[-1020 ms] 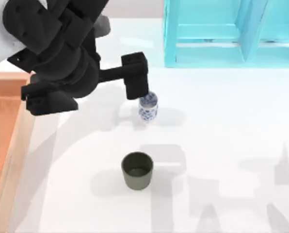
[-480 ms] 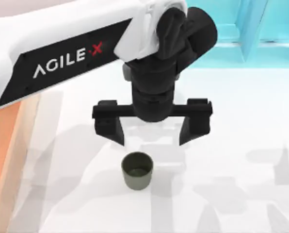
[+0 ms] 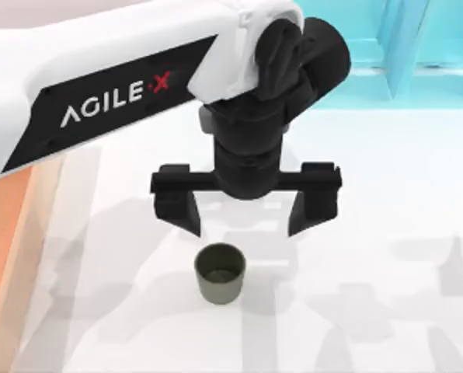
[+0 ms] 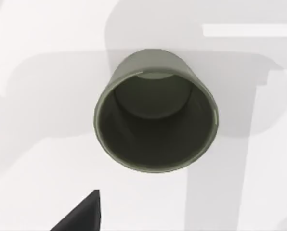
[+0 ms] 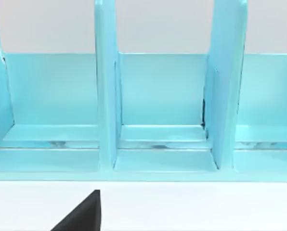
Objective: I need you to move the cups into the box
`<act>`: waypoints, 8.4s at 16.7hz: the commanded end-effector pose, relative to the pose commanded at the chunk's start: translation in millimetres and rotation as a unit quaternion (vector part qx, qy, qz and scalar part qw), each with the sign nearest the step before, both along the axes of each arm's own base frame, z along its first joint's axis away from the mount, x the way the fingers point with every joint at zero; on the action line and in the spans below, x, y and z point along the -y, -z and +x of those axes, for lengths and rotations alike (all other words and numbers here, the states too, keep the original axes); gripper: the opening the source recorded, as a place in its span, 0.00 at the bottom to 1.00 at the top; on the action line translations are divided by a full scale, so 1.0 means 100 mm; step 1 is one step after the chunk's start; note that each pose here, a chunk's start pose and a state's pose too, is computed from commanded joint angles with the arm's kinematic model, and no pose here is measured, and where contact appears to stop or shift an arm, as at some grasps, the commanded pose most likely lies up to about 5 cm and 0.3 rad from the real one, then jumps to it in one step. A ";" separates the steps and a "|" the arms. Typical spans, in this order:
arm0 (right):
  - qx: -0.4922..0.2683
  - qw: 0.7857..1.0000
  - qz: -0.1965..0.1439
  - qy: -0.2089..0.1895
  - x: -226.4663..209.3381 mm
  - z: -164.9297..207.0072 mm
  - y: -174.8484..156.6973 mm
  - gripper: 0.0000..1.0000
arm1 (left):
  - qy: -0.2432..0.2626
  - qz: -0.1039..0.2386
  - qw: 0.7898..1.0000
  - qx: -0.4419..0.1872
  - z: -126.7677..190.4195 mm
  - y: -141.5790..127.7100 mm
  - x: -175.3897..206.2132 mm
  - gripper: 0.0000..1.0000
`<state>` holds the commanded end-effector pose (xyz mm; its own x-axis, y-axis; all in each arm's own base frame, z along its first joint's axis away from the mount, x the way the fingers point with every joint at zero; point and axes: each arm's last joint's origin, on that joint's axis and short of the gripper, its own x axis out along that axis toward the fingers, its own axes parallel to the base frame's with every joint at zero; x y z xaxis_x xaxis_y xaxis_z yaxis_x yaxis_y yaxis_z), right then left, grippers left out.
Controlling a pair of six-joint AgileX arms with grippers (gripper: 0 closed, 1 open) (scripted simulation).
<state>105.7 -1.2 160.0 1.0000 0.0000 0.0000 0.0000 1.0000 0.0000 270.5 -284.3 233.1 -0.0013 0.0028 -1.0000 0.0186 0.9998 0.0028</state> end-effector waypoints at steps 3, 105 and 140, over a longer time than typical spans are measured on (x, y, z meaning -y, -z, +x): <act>0.000 1.000 0.000 0.000 0.00 0.00 0.00 1.00 | 0.001 0.000 1.000 0.000 0.01 0.28 0.02 1.00; 0.000 1.000 0.000 0.000 0.00 0.00 0.00 1.00 | 0.001 -0.029 1.000 0.007 -0.51 0.16 -3.64 0.98; 0.000 1.000 0.000 0.000 0.00 0.00 0.00 1.00 | -0.001 -0.014 1.000 -0.021 0.70 -0.87 -2.96 1.00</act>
